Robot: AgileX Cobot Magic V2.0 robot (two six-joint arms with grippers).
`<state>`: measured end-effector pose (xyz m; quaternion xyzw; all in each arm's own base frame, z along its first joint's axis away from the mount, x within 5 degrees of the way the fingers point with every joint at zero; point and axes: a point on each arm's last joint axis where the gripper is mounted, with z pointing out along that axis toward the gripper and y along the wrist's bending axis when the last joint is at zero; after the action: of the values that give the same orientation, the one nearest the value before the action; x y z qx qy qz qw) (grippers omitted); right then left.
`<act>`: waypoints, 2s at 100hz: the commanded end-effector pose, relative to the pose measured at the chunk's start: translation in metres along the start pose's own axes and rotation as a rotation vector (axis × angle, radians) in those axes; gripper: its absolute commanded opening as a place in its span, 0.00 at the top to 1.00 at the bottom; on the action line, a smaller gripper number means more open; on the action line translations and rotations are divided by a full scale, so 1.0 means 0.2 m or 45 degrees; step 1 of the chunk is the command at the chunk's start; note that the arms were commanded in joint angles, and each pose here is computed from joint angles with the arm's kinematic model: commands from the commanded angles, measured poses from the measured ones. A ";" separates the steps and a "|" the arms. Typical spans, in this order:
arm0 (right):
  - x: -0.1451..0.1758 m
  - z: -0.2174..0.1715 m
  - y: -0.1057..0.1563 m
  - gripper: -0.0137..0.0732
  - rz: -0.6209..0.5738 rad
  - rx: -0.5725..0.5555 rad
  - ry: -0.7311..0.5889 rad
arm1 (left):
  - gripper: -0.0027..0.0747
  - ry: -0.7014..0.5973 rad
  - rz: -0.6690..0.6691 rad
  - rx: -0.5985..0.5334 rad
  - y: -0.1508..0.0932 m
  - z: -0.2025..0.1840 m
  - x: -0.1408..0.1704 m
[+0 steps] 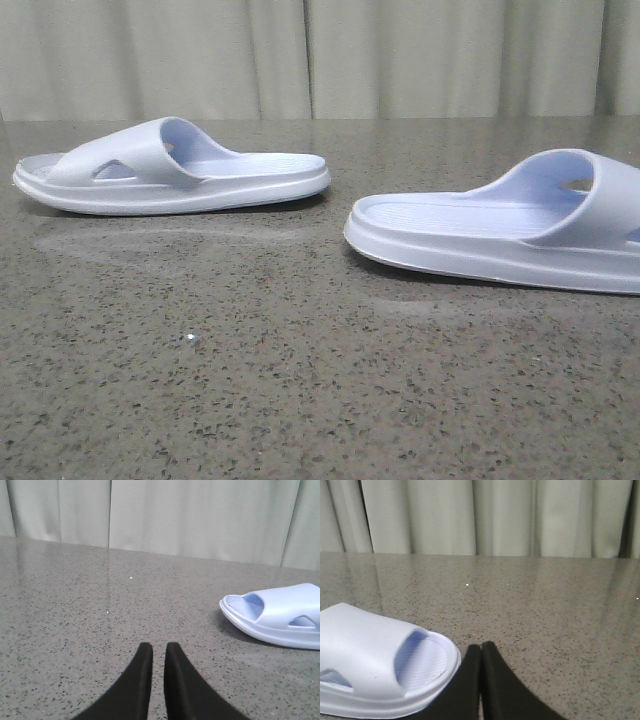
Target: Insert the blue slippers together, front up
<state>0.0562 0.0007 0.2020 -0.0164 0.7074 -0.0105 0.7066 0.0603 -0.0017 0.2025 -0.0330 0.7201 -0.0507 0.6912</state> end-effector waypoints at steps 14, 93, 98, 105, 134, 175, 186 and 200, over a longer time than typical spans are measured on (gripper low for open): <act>0.00 0.01 0.00 0.96 0.234 0.013 -0.074 | 0.95 -0.104 -0.268 0.018 0.00 0.00 -0.03; -0.34 0.33 0.01 0.93 0.570 -0.010 0.471 | 0.95 0.230 -0.363 0.026 -0.07 0.17 -0.38; -0.35 0.40 0.01 0.93 0.560 -0.016 0.577 | 0.95 0.290 -0.338 0.023 -0.08 0.21 -0.41; -0.39 0.47 0.02 0.93 0.528 -0.041 0.693 | 0.95 0.370 -0.288 0.030 -0.09 0.25 -0.44; -0.49 0.54 0.01 0.88 0.358 -0.090 0.860 | 0.94 0.560 -0.211 0.119 -0.14 0.39 -0.46; -0.51 0.54 -0.01 0.49 0.290 -0.096 1.033 | 0.67 0.740 -0.269 0.357 -0.22 0.52 -0.41; -0.48 0.56 -0.03 0.49 0.294 -0.097 1.073 | 0.59 0.773 -0.280 0.402 -0.24 0.54 -0.41; -0.46 0.59 -0.04 0.49 0.322 -0.112 1.090 | 0.59 0.776 -0.283 0.411 -0.24 0.56 -0.42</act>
<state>0.1664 -0.0005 0.2829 0.0467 0.9447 0.0919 0.3113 0.1694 -0.0420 0.2730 0.0225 0.8831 -0.2340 0.4060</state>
